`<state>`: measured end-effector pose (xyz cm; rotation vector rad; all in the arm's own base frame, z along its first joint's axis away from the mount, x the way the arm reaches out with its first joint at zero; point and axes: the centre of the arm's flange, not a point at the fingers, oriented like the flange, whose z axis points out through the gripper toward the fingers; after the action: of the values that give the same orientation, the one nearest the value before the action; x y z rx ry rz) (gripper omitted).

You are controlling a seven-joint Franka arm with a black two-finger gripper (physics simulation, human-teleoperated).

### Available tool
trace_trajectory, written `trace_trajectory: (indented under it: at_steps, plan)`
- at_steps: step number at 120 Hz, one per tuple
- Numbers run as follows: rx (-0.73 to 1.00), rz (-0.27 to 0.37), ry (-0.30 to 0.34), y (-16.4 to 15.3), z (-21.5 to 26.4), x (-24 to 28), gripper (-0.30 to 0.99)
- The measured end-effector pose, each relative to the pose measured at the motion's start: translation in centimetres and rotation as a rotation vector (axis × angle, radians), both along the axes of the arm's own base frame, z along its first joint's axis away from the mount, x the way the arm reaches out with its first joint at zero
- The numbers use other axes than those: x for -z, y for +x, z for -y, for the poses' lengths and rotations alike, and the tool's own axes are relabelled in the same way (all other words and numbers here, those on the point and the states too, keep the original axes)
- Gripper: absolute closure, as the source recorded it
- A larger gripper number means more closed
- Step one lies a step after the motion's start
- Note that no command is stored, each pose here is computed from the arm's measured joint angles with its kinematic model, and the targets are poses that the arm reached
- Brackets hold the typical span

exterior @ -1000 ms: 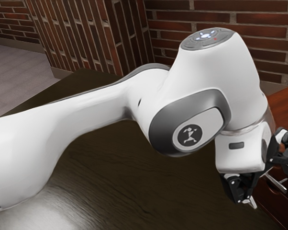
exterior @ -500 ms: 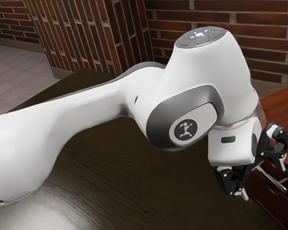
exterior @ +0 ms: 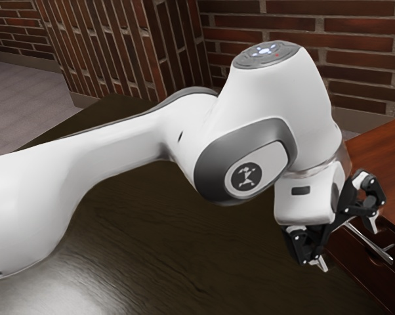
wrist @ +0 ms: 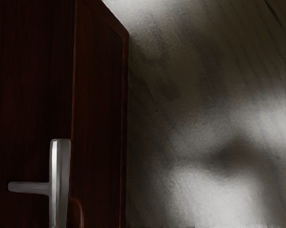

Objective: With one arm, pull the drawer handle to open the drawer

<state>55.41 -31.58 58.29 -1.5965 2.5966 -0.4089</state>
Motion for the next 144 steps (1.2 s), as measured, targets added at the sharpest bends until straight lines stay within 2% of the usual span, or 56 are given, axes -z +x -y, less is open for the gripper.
trace_trajectory:
  at_steps: [44, 97, 144]
  plan:
    - [0.000, 0.003, -0.006, 0.0, -0.5, 1.2, 0.00]
    - [-0.010, 0.023, -0.051, 0.3, -0.3, 2.4, 0.00]
    - [-0.010, 0.017, -0.051, 0.2, -0.3, 3.3, 0.00]
